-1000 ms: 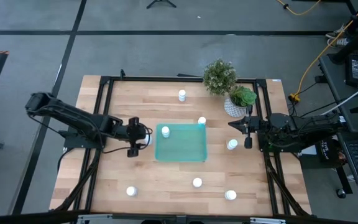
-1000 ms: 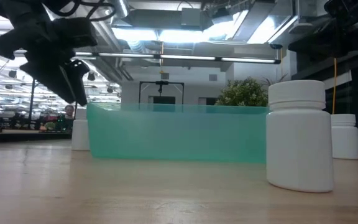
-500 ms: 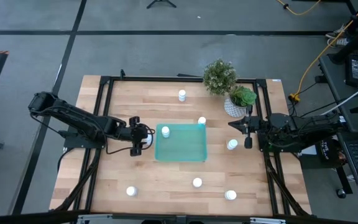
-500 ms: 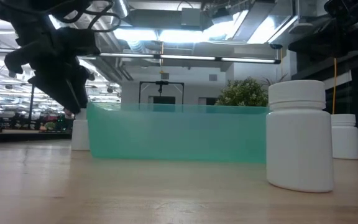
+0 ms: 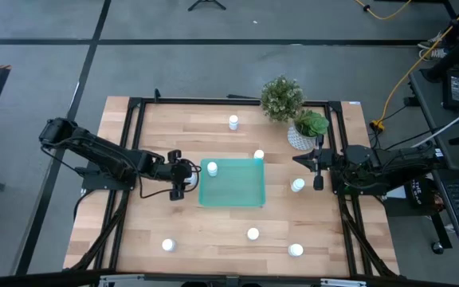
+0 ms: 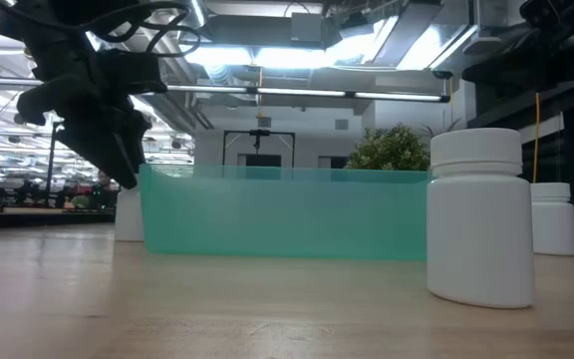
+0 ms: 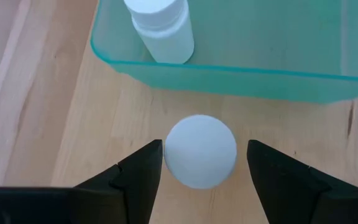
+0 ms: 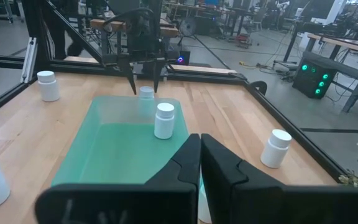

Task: Pick and place pill bottles into a basket
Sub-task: Put the white pill bottle into the blue bin

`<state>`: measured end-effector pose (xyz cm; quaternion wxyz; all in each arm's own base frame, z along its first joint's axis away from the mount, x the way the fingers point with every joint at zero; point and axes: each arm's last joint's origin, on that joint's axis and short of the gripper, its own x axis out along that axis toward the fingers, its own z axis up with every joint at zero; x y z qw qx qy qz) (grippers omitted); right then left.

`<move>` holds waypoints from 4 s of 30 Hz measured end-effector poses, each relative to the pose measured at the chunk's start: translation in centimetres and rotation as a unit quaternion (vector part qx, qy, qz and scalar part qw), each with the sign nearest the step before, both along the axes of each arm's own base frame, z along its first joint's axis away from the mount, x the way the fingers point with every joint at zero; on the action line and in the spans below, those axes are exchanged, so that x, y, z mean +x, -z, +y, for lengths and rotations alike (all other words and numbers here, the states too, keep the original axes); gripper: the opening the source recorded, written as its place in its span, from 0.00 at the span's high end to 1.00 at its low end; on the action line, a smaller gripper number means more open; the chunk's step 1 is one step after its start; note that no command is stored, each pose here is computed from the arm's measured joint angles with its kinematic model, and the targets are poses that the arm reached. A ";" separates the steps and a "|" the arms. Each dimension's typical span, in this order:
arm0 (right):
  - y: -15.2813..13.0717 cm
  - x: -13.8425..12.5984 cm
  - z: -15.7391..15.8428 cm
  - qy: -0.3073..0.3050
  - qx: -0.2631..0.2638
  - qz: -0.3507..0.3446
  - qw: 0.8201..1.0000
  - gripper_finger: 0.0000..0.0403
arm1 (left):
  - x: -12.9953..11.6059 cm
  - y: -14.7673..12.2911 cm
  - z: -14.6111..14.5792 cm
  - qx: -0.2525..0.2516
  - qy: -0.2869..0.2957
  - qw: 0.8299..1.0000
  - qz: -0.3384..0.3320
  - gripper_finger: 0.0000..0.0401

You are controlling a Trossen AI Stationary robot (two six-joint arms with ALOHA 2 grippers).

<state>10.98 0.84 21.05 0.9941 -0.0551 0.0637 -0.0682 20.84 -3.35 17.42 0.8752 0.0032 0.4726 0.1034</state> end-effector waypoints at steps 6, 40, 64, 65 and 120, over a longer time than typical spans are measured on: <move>-0.1 0.0 0.0 0.000 0.001 -0.006 1.000 0.96 | 0.1 0.3 0.0 0.002 -0.006 1.000 0.006 0.45; -0.2 0.0 0.0 0.000 0.001 -0.009 1.000 0.96 | -2.0 -2.6 0.4 0.010 0.020 0.999 -0.038 0.62; -0.5 0.0 0.0 0.000 0.000 -0.028 1.000 0.96 | -1.1 -6.5 0.0 0.053 0.143 0.965 -0.215 0.62; -0.5 0.0 0.0 0.000 0.000 -0.028 1.000 0.96 | -0.8 -6.3 0.0 0.057 0.146 0.964 -0.213 0.62; -0.7 0.1 0.0 0.000 0.006 -0.038 0.999 0.96 | 6.4 0.5 1.0 -0.051 0.144 0.987 -0.054 0.61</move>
